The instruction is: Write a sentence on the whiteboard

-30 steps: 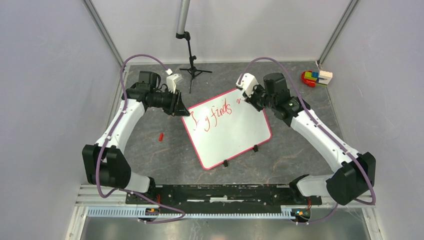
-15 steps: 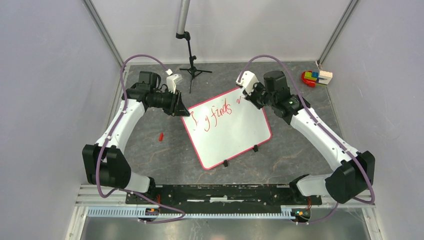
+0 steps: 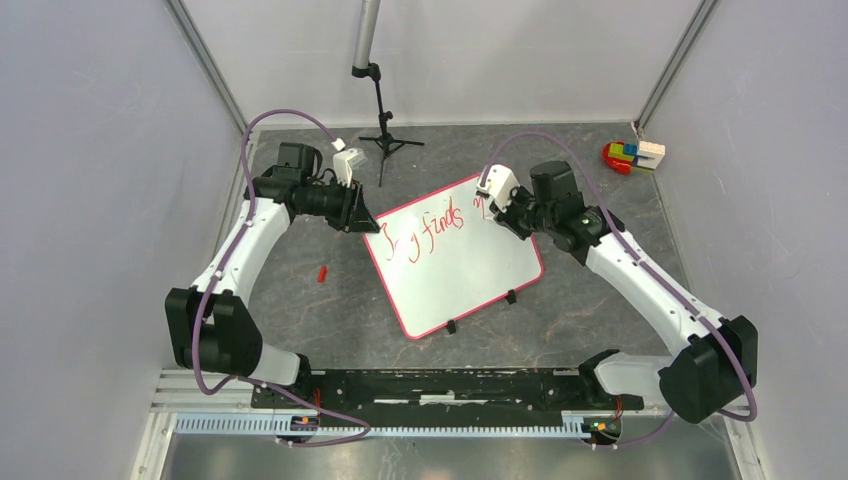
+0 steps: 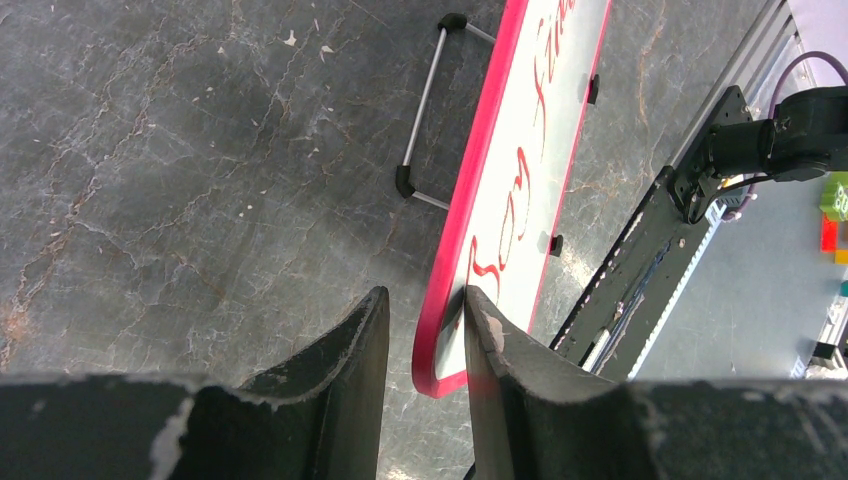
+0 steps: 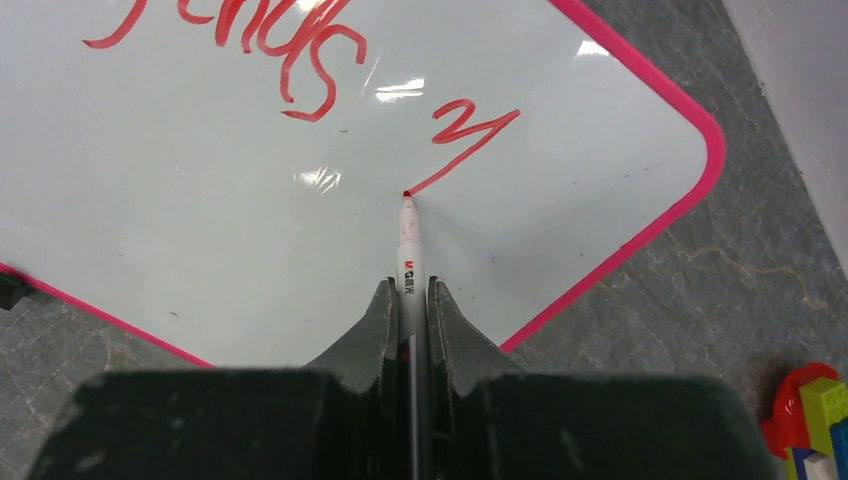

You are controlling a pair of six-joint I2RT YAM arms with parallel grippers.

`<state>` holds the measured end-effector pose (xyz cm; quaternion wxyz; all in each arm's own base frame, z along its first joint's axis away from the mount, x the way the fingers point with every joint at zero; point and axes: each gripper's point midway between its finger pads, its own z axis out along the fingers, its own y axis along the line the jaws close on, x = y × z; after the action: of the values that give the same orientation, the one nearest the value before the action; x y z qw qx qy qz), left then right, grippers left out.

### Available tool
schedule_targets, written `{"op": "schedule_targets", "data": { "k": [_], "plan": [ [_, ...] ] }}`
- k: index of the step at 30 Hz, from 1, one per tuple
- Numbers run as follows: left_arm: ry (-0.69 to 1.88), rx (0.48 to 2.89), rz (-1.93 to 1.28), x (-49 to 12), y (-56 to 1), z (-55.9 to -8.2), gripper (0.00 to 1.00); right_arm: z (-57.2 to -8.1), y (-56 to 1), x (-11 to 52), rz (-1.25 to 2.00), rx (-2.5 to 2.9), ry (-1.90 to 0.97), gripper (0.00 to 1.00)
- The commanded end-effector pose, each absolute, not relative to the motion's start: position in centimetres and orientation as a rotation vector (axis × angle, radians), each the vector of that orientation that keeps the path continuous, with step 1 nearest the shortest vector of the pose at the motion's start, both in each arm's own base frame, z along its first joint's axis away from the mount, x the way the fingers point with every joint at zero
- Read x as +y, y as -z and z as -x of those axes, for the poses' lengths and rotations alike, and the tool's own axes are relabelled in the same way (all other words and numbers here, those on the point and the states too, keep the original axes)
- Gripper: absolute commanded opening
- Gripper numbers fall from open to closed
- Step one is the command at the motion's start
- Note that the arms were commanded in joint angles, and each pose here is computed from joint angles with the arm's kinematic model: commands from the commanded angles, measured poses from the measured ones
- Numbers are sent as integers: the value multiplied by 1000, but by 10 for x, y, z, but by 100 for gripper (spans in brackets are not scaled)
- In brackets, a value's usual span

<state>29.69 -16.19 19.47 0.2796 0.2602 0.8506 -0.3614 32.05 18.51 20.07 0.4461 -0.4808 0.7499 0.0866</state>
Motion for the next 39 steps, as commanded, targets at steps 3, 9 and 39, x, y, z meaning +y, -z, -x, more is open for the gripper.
{"op": "schedule_targets", "data": {
  "k": [3,9,39],
  "plan": [
    [972,2253,-732,-163,-197,-296,40,-309,-212,206,1212,1809,-295,0],
    [963,2250,-731,-162,-199,-296,40,-318,-241,221,1198,1750,-318,0],
    [967,2251,-730,-163,-199,-297,40,-357,-244,177,1094,1802,-218,0]
  ]
}}
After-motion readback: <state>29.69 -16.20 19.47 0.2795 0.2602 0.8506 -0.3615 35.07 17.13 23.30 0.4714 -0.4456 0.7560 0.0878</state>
